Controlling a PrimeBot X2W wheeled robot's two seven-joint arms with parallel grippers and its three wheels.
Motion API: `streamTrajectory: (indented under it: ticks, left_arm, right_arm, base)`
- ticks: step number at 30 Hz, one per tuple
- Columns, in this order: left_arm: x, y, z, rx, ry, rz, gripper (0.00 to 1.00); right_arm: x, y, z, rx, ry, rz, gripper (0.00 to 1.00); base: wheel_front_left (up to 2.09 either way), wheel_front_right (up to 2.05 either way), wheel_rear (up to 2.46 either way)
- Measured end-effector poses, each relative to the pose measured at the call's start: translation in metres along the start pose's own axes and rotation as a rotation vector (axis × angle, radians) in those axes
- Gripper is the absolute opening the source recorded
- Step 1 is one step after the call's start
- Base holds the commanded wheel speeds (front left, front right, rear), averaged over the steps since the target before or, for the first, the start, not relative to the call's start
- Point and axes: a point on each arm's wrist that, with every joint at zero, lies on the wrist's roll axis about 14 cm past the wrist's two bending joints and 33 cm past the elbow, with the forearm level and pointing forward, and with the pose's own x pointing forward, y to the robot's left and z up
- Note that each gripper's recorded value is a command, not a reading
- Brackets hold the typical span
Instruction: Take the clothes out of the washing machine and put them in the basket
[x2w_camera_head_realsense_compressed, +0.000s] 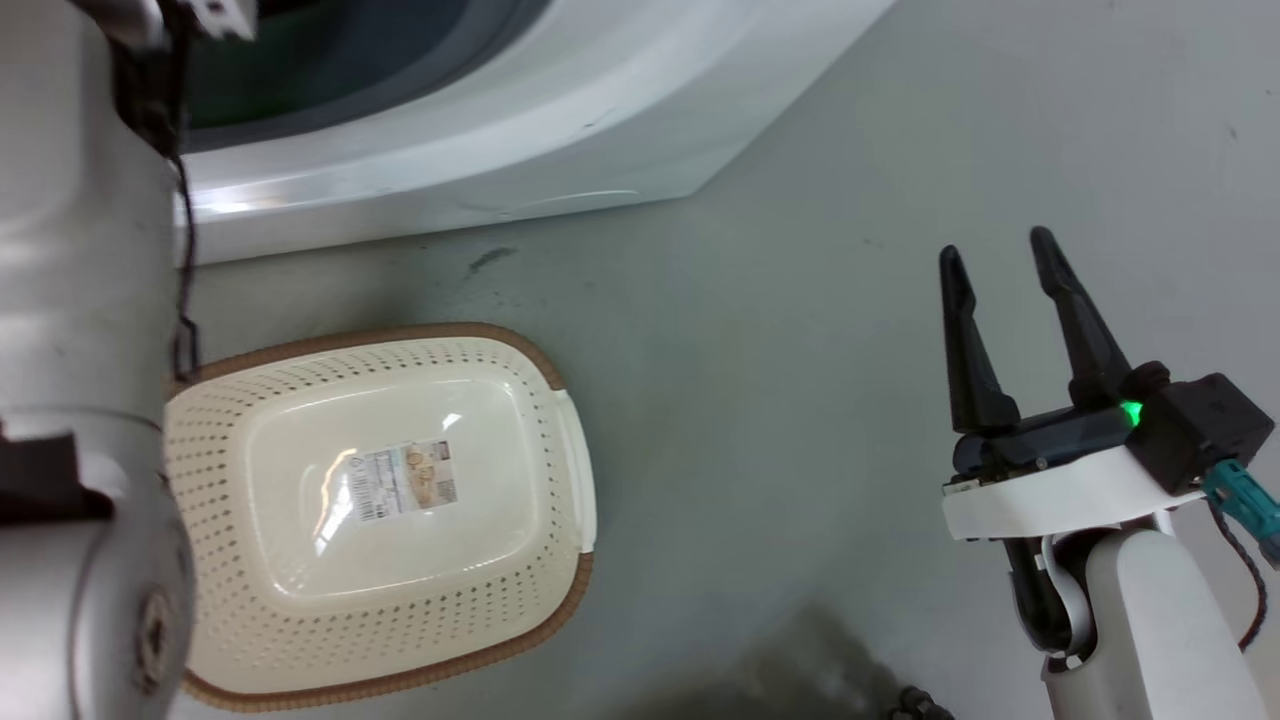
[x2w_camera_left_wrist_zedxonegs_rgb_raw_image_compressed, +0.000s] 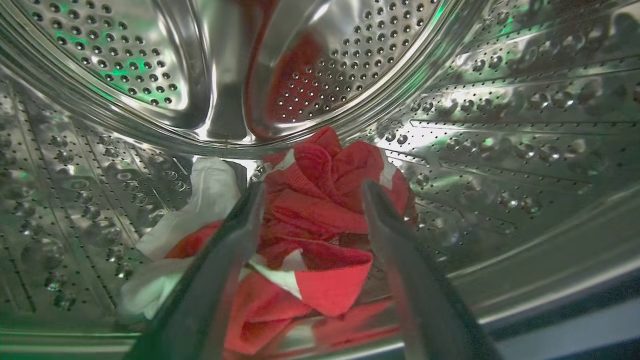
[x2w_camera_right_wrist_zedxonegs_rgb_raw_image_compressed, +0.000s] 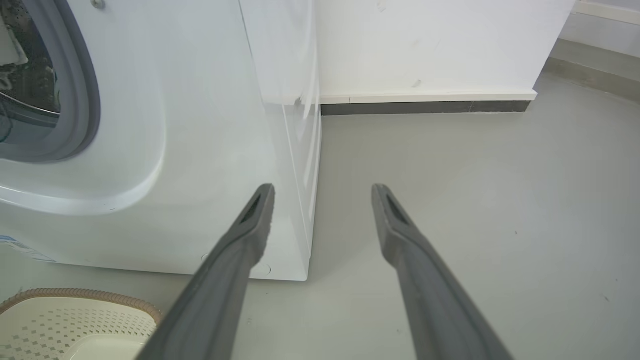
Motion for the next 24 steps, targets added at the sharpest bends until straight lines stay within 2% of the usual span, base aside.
streamTrajectory:
  ticks: [11, 16, 23, 24]
  left_arm:
    - [0.042, -0.006, -0.045, 0.024, 0.333, -0.036, 1.0]
    - [0.045, -0.008, -0.081, 0.018, 0.521, -0.041, 1.0]
    - [0.046, -0.009, -0.108, 0.019, 0.696, -0.026, 1.0]
    - [0.046, -0.008, -0.109, 0.021, 0.706, -0.019, 0.7]
  right_arm:
    - [-0.01, -0.013, -0.014, 0.036, 0.051, -0.044, 1.0]
    - [-0.014, -0.019, -0.022, 0.047, 0.077, -0.064, 1.0]
    - [-0.015, -0.023, -0.028, 0.054, 0.097, -0.077, 1.0]
    - [-0.015, -0.023, -0.028, 0.055, 0.095, -0.077, 1.0]
  base:
    - [0.0, 0.0, 0.0]
    - [0.0, 0.0, 0.0]
    - [0.0, 0.0, 0.0]
    - [0.0, 0.0, 0.0]
